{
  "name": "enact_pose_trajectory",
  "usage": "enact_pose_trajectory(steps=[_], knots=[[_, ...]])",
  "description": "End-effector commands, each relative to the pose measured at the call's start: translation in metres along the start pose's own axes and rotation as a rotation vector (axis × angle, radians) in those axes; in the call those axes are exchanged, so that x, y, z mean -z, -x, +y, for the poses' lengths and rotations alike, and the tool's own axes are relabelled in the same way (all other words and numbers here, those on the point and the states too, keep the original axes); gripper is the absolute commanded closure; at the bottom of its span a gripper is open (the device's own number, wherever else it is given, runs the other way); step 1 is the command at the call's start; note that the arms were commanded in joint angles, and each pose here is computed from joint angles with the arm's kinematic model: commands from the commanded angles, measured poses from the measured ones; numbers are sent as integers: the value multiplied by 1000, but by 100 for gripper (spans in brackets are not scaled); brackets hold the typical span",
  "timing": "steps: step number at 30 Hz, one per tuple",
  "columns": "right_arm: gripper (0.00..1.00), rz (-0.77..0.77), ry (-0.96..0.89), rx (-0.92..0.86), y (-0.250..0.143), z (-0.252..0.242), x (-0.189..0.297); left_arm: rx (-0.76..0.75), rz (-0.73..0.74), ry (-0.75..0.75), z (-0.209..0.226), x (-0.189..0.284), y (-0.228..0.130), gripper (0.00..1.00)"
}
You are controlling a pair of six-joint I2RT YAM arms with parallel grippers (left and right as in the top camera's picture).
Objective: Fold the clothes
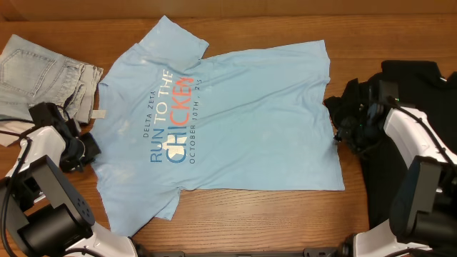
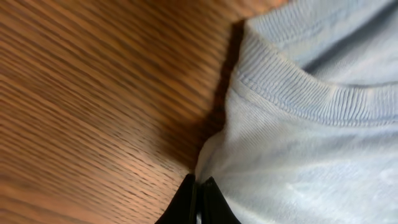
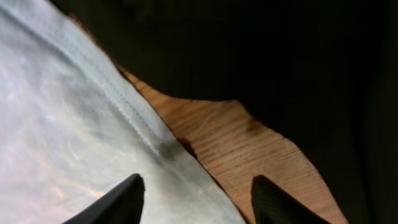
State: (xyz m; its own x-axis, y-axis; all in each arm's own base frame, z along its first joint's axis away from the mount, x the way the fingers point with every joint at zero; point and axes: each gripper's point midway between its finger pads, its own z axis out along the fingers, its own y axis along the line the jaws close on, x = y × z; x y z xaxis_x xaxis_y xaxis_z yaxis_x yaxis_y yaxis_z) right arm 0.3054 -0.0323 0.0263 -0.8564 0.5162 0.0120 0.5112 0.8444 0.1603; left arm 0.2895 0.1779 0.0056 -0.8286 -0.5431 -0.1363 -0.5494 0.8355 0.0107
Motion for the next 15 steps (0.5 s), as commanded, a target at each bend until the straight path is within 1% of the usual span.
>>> enact_pose_trajectory(steps=[1, 7, 12, 15], knots=[[44, 37, 109, 91, -11, 18, -10, 31, -35, 37, 5, 7, 15, 96], [45, 64, 110, 122, -17, 26, -29, 100, -35, 84, 13, 7, 14, 96], [45, 88, 198, 208, -24, 43, -29, 99, -37, 82, 13, 7, 14, 96], [51, 81, 203, 221, -23, 46, -30, 99, -41, 81, 13, 7, 15, 96]])
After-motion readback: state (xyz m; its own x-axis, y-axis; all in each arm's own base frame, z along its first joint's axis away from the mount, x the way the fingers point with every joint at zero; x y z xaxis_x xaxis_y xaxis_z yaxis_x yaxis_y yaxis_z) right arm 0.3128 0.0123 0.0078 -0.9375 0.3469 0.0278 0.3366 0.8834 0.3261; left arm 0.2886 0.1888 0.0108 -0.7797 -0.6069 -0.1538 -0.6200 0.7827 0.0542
